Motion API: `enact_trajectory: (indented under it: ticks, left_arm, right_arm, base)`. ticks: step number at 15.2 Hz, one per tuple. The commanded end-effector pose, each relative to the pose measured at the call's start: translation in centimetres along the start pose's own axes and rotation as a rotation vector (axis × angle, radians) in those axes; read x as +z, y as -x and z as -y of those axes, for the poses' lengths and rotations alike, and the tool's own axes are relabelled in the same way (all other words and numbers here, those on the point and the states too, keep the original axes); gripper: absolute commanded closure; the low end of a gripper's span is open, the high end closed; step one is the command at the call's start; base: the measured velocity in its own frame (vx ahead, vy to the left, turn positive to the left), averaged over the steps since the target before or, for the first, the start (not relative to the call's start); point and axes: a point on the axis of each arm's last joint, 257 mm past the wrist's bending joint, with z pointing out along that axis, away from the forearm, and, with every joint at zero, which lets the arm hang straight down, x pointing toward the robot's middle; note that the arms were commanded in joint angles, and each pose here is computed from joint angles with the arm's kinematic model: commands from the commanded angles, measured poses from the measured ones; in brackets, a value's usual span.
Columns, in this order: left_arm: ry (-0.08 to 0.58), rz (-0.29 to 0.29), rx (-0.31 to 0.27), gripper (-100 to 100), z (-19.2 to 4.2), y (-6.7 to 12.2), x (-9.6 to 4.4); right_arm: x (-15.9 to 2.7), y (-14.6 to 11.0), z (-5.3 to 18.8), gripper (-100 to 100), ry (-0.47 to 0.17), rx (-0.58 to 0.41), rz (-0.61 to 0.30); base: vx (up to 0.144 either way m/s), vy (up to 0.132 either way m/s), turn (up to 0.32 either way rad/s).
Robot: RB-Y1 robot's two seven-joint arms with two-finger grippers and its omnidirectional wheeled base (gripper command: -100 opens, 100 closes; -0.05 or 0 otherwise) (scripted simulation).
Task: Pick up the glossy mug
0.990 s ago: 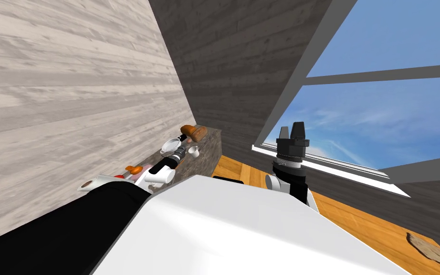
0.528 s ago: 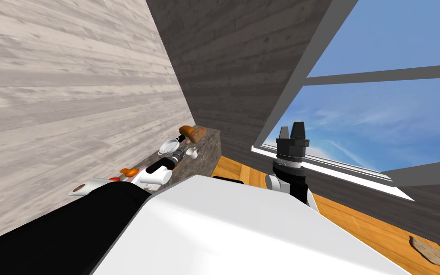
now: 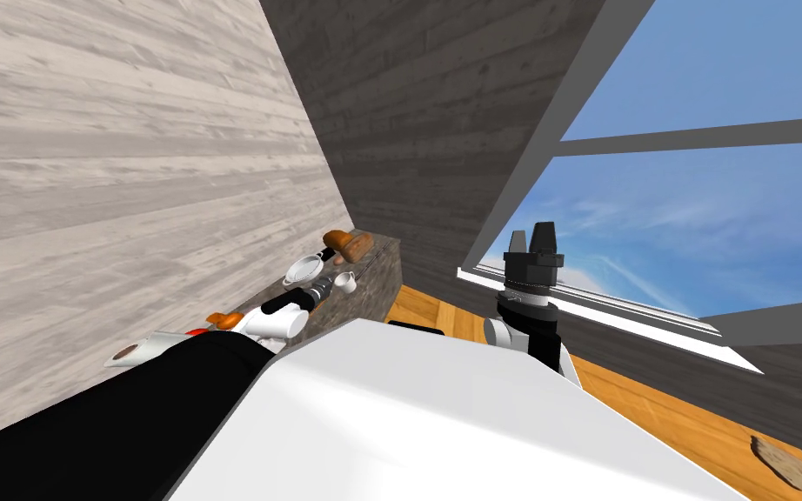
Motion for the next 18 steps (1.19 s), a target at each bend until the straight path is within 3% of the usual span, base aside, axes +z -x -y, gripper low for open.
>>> enact_trajectory:
  ticks: [1, 7, 18]
  left_arm:
    - [0.051, -0.015, 0.009, -100, -1.2, 0.2, -0.4]
    - [0.153, -0.039, 0.017, -100, -3.8, 0.0, -1.1]
    - [0.380, -0.111, 0.052, -100, -8.9, -0.3, -4.3]
  right_arm:
    - [0.0, 0.0, 0.0, 0, 0.000, 0.000, 0.000]
    - [0.0, 0.0, 0.0, 0, 0.000, 0.000, 0.000]
    - [0.0, 0.0, 0.0, 0, 0.000, 0.000, 0.000]
  base:
    - [0.067, -0.028, -0.004]
    - [0.053, -0.021, -0.002]
    - [0.065, -0.014, -0.002]
